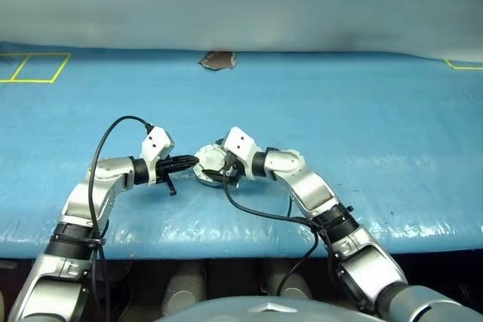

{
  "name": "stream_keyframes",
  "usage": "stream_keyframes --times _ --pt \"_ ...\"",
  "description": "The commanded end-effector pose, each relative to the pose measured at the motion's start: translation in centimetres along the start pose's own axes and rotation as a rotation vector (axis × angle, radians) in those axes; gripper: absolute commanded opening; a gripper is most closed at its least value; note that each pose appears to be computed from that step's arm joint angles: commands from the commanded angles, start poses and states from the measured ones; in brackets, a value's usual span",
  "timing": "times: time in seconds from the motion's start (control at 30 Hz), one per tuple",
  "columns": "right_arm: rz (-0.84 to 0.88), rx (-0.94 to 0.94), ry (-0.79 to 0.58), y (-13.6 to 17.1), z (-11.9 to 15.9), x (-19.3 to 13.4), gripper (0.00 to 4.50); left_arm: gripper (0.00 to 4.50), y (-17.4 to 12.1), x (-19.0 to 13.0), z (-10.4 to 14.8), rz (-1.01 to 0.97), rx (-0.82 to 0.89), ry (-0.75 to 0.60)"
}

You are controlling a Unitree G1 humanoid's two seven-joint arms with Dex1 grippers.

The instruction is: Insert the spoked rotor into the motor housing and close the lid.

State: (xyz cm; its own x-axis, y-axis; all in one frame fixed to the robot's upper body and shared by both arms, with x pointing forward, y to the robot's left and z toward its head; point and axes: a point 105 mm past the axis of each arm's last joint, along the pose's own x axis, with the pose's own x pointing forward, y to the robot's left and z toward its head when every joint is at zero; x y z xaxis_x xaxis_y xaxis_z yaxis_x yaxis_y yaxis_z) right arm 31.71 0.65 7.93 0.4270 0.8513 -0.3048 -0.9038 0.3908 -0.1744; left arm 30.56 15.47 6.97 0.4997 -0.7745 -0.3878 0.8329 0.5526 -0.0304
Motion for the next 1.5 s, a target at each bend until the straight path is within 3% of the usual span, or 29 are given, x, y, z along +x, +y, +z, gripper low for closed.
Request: stream_keyframes --times 0.03,0.3,0.67,0.93,1.5 --pt "-0.057 -0.005 -0.149 -0.7 4.2 -1.7 4.47 0.0 -1.2 0.6 -1.1 -0.051 -0.05 0.015" --pt "-0.192 0.26 -0.242 -1.4 5.1 -4.4 4.47 0.0 -1.3 0.6 -0.6 -0.04 -0.068 -0.04" --pt "-0.372 0.833 -0.273 -0.7 0.6 -6.2 4.47 0.0 -2.1 0.6 -0.4 -0.048 -0.091 -0.082" --pt "-0.359 1.094 -0.218 0.6 -2.8 -5.7 4.47 0.0 -2.0 0.3 -0.5 -0.039 -0.083 -0.076" --pt "-0.136 1.377 -0.277 3.1 -2.7 -3.5 4.47 0.0 -1.7 0.2 -0.2 -0.023 -0.061 -0.072"
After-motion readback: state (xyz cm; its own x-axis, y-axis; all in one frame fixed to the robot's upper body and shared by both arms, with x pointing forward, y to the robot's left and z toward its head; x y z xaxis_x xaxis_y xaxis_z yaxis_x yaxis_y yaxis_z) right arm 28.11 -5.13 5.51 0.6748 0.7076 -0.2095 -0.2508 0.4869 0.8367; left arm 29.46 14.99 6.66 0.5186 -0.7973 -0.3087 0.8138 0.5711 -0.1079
